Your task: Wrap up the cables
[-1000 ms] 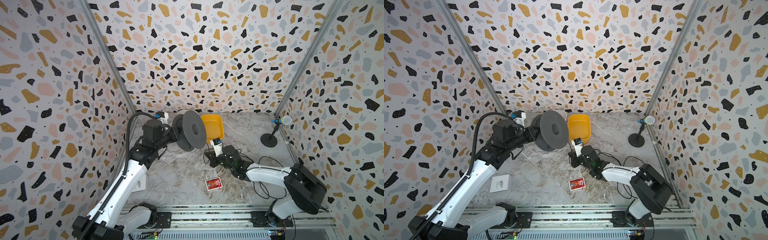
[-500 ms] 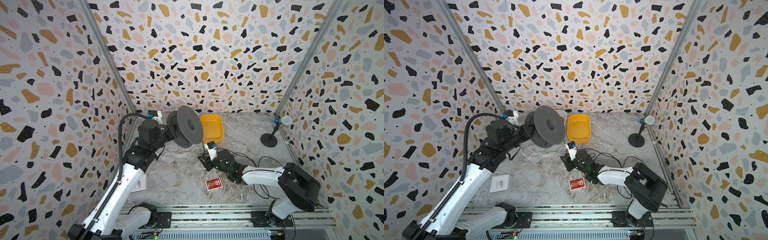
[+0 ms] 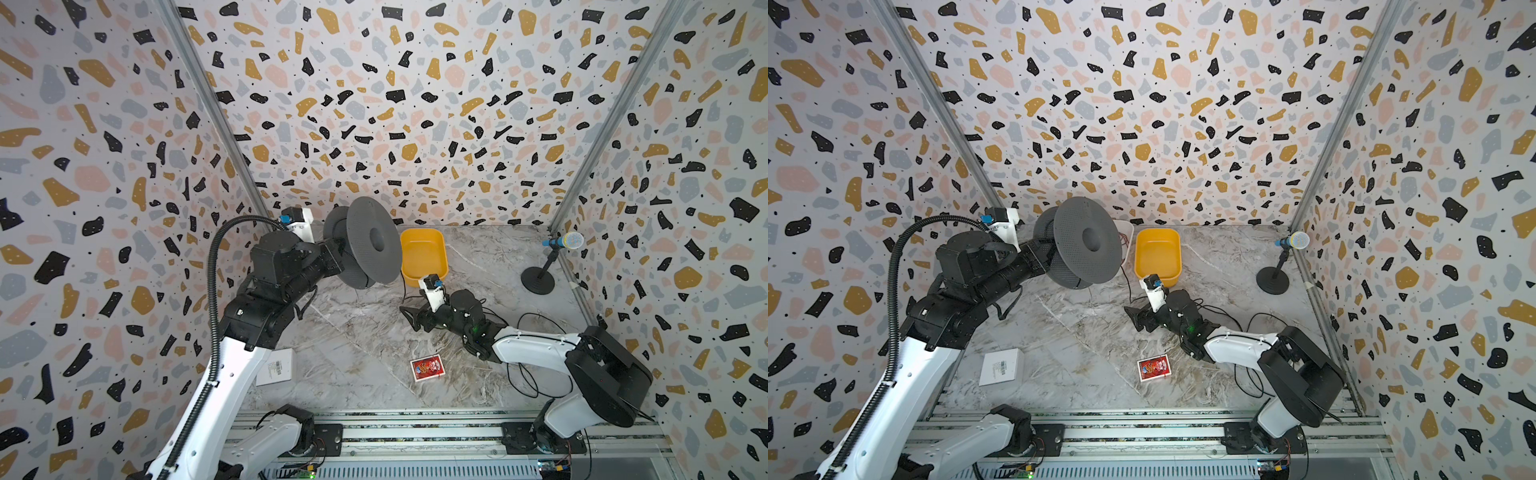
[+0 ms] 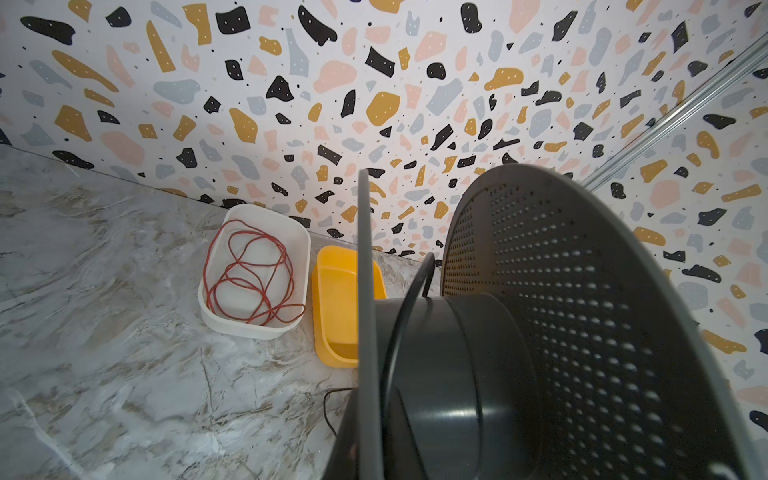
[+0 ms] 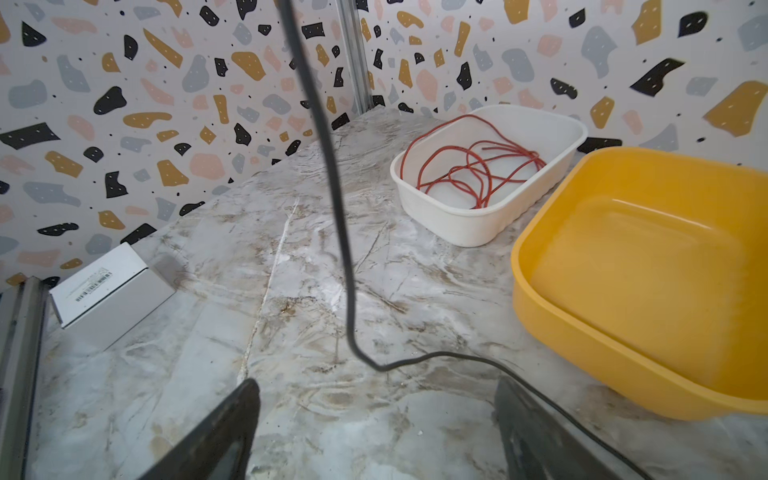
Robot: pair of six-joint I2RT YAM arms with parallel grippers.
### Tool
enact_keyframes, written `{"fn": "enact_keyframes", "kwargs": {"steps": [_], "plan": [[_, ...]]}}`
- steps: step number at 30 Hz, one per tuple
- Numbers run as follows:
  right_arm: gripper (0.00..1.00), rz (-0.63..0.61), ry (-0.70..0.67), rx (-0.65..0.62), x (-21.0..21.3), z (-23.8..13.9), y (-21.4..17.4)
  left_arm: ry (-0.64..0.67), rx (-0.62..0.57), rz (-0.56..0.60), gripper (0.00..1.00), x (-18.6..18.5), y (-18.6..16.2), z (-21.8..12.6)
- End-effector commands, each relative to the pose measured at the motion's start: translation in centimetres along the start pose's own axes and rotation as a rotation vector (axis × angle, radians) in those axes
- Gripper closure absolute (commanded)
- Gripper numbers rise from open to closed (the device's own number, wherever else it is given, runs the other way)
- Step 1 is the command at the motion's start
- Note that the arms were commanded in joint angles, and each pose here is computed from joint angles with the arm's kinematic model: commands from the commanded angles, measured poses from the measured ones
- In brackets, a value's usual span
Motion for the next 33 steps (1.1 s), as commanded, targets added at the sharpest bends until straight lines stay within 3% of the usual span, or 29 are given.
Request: {"fn": "enact_keyframes", "kwargs": {"steps": [1,13,23,25,28,33], "plan": [[0.09,-0.084,-0.047,-0.049,-0.6,-0.6,0.5,-0.064,-0.123,0.033,1.00,-1.7,2.9,-1.8],[0.20,-0.219,0.033,-0.192,0.0,1.3,-2.7,-0.061,-0.125,0.019,1.00,-1.6,2.7,-1.8],[0.34,-0.195,0.034,-0.273,0.0,4.5,-2.9,-0.052,-0.120,0.016,1.00,-1.3,2.5,-1.6],[0.40,-0.186,0.029,-0.282,-0.1,5.1,-2.7,-0.052,-0.116,0.015,1.00,-1.3,2.5,-1.5],[0.65,-0.171,0.034,-0.291,0.0,5.5,-2.5,-0.044,-0.117,0.013,1.00,-1.2,2.5,-1.3],[0.88,-0.175,0.032,-0.264,1.0,5.7,-3.0,-0.034,-0.109,0.005,1.00,-0.9,2.3,-0.5]]}}
Point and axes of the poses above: each gripper's point midway between its finger pads, its own z axis out along the fingers, its own x axis along the line the jaws close on, y = z × x, the point moved 7 cm from there along -z, back along the fingers, and after that the axes turned 5 degrees about z, right-handed, at the moved point
